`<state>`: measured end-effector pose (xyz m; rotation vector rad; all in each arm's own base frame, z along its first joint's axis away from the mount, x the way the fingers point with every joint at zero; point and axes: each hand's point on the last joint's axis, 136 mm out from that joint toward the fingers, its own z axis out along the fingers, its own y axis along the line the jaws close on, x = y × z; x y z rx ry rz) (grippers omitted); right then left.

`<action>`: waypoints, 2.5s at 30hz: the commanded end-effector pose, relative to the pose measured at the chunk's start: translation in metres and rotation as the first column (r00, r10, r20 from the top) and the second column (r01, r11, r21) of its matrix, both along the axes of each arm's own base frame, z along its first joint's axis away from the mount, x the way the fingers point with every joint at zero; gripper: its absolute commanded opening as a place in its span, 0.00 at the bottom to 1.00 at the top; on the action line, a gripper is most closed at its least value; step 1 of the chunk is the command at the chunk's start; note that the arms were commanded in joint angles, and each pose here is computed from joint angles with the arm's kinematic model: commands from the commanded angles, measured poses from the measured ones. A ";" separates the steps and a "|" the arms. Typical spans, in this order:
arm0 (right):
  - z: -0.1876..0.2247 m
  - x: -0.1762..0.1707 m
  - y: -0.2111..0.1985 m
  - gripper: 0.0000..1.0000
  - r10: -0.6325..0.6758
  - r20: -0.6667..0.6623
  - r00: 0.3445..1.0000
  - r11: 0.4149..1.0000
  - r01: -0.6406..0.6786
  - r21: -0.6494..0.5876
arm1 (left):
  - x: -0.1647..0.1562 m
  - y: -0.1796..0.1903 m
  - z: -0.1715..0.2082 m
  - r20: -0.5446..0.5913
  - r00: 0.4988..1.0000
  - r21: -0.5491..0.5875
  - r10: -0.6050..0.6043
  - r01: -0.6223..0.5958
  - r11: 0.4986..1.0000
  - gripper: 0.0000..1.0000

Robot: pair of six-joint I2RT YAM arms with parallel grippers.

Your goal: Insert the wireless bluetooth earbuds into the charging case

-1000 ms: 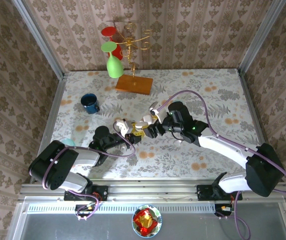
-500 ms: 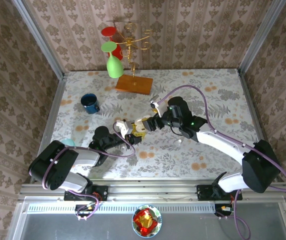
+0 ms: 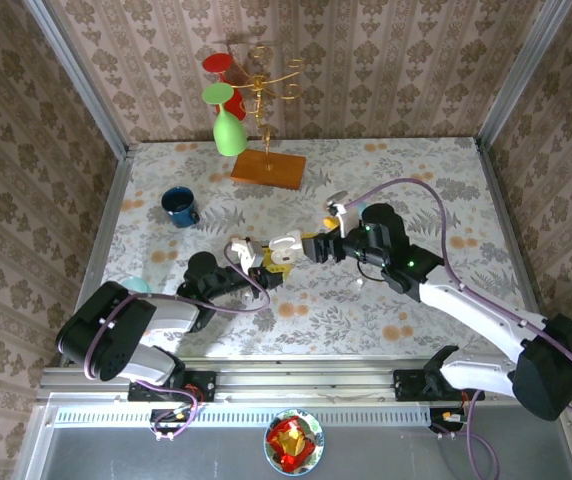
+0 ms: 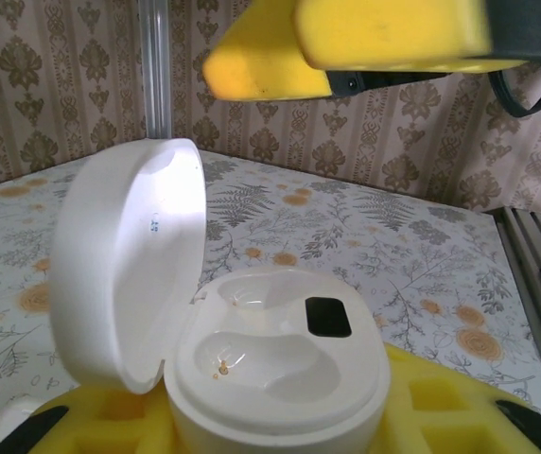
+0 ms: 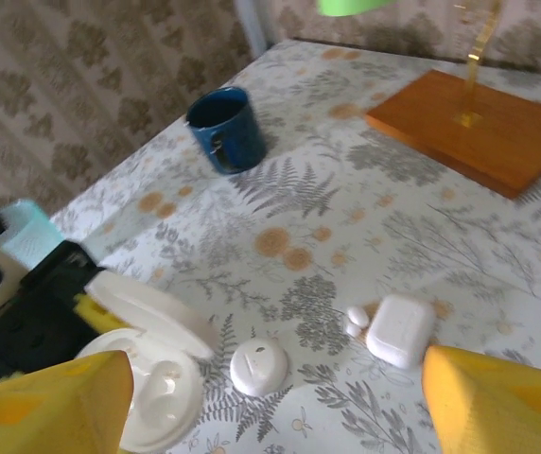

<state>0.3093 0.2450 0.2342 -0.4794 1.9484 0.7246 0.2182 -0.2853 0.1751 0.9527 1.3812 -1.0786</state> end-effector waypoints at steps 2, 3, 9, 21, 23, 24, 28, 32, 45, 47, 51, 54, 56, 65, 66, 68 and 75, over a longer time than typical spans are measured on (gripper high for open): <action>-0.032 0.024 -0.057 0.79 -0.293 -0.216 0.932 0.939 0.322 0.117 | -0.001 -0.004 0.019 0.026 0.999 -0.046 -0.044 0.045 0.998 0.00; -0.040 0.025 -0.064 0.78 -0.318 -0.254 0.914 0.928 0.354 0.113 | -0.003 -0.005 0.018 0.032 0.998 -0.042 -0.052 0.053 0.998 0.00; -0.103 0.041 -0.103 0.78 -0.485 -0.486 0.727 0.831 0.556 0.001 | 0.001 -0.005 0.014 0.029 0.999 -0.035 -0.042 0.043 0.998 0.00; -0.168 0.103 -0.095 0.60 -0.426 -0.710 0.561 0.756 0.652 0.062 | 0.005 -0.001 0.012 0.032 0.999 -0.032 0.002 -0.001 0.999 0.00; -0.172 0.112 -0.093 0.58 -0.401 -0.725 0.560 0.743 0.662 0.100 | 0.006 0.000 0.013 0.035 0.999 -0.032 0.011 -0.010 0.999 0.00; -0.174 0.115 -0.092 0.57 -0.397 -0.728 0.560 0.741 0.663 0.107 | 0.006 0.000 0.012 0.033 0.999 -0.031 0.015 -0.014 0.999 0.00; -0.184 0.122 -0.091 0.55 -0.388 -0.746 0.542 0.731 0.674 0.110 | 0.006 0.000 0.013 0.034 0.999 -0.033 0.024 -0.023 0.999 0.00; -0.191 0.124 -0.092 0.53 -0.385 -0.754 0.532 0.724 0.681 0.110 | 0.004 -0.001 0.012 0.043 0.999 -0.029 0.013 -0.012 1.000 0.01; -0.207 0.129 -0.089 0.44 -0.340 -0.791 0.509 0.720 0.682 0.129 | 0.004 0.000 0.009 0.071 0.997 -0.013 0.020 -0.019 1.000 0.01; -0.208 0.129 -0.089 0.43 -0.340 -0.791 0.508 0.720 0.682 0.129 | 0.004 0.000 0.009 0.071 0.997 -0.013 0.019 -0.018 1.000 0.01; -0.208 0.130 -0.088 0.38 -0.339 -0.791 0.509 0.728 0.674 0.121 | 0.004 0.000 0.008 0.068 0.998 -0.010 0.015 -0.014 1.000 0.01; -0.210 0.128 -0.089 0.33 -0.344 -0.794 0.502 0.734 0.671 0.106 | 0.004 -0.001 0.008 0.068 0.998 -0.011 0.015 -0.014 1.000 0.01; -0.211 0.128 -0.087 0.32 -0.339 -0.795 0.502 0.742 0.663 0.102 | 0.004 -0.001 0.007 0.066 0.998 -0.010 0.013 -0.012 1.000 0.01; -0.223 0.127 -0.083 0.27 -0.324 -0.818 0.476 0.755 0.651 0.080 | 0.004 -0.001 0.006 0.064 0.998 -0.008 0.011 -0.010 1.000 0.01; -0.224 0.127 -0.083 0.27 -0.324 -0.819 0.473 0.756 0.650 0.077 | 0.004 -0.001 0.006 0.064 0.998 -0.009 0.012 -0.012 1.000 0.01; -0.226 0.126 -0.083 0.25 -0.327 -0.822 0.465 0.757 0.650 0.067 | 0.004 -0.001 0.006 0.063 0.998 -0.008 0.013 -0.013 1.000 0.01; -0.220 0.126 -0.086 0.22 -0.349 -0.807 0.477 0.764 0.643 0.050 | 0.007 0.000 0.004 0.061 0.998 -0.002 0.025 -0.025 1.000 0.01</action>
